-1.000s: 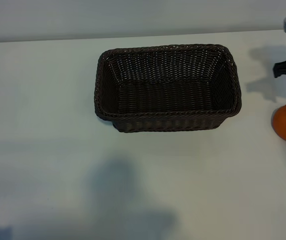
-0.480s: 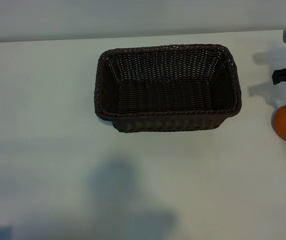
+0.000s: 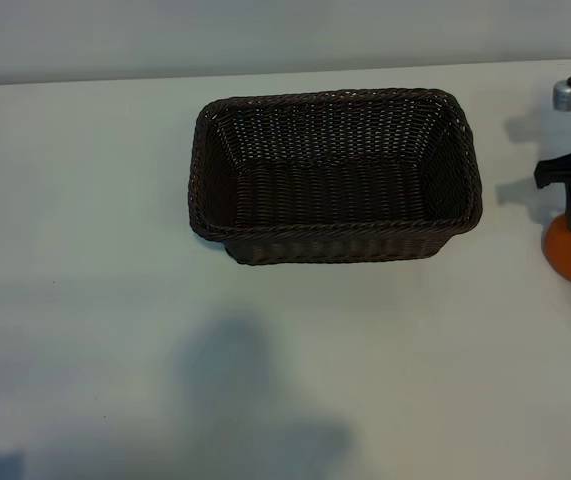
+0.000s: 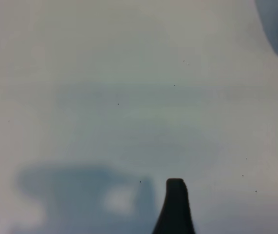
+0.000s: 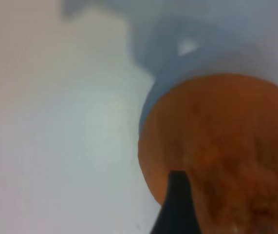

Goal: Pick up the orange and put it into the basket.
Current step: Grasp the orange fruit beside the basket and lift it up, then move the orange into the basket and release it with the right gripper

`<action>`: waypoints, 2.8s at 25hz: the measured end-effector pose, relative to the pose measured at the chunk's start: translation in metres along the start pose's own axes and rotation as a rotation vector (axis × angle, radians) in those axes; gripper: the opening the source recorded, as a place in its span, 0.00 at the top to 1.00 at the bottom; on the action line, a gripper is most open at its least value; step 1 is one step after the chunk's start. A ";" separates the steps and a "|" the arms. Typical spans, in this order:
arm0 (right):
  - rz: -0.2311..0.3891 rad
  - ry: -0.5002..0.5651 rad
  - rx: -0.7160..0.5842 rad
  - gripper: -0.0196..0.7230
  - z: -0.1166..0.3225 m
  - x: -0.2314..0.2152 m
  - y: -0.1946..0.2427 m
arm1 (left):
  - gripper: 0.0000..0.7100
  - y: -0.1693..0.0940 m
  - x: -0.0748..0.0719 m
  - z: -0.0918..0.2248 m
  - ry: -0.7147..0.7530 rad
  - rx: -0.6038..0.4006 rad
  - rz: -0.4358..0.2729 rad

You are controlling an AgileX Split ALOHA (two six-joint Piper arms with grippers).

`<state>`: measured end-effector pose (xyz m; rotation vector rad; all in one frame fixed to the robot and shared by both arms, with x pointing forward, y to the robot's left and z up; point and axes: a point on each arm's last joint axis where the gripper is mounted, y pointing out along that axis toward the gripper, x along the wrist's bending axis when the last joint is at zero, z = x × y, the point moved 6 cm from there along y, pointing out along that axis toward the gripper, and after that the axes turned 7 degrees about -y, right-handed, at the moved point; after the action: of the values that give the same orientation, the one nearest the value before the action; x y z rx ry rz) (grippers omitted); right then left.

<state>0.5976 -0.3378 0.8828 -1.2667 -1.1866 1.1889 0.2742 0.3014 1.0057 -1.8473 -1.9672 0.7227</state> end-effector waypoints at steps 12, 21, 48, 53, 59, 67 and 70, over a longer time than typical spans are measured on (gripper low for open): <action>-0.008 -0.008 0.047 0.59 0.000 0.001 0.021 | 0.16 0.000 0.000 0.000 0.000 0.000 0.000; -0.009 -0.007 0.038 0.85 0.000 0.001 0.014 | 0.16 0.000 0.000 0.000 0.000 0.000 0.000; -0.074 -0.023 -0.274 0.85 -0.025 0.011 -0.142 | 0.16 0.000 0.000 0.000 0.000 0.000 0.001; -0.090 -0.087 -0.274 0.86 -0.025 0.033 -0.143 | 0.16 0.000 0.000 0.000 0.000 0.000 0.001; -0.111 -0.208 -0.274 0.86 -0.027 0.082 -0.142 | 0.16 0.000 0.000 0.000 0.000 0.000 0.001; -0.135 -0.344 -0.264 0.86 -0.042 0.150 -0.142 | 0.16 0.000 0.000 0.000 -0.003 0.000 0.001; -0.143 -0.393 -0.269 0.86 -0.050 0.175 -0.137 | 0.16 0.000 0.000 0.000 -0.003 0.000 0.001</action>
<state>0.6512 -0.1608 1.0161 -1.1465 -1.7443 1.2344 0.2742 0.3012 1.0057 -1.8485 -1.9683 0.7266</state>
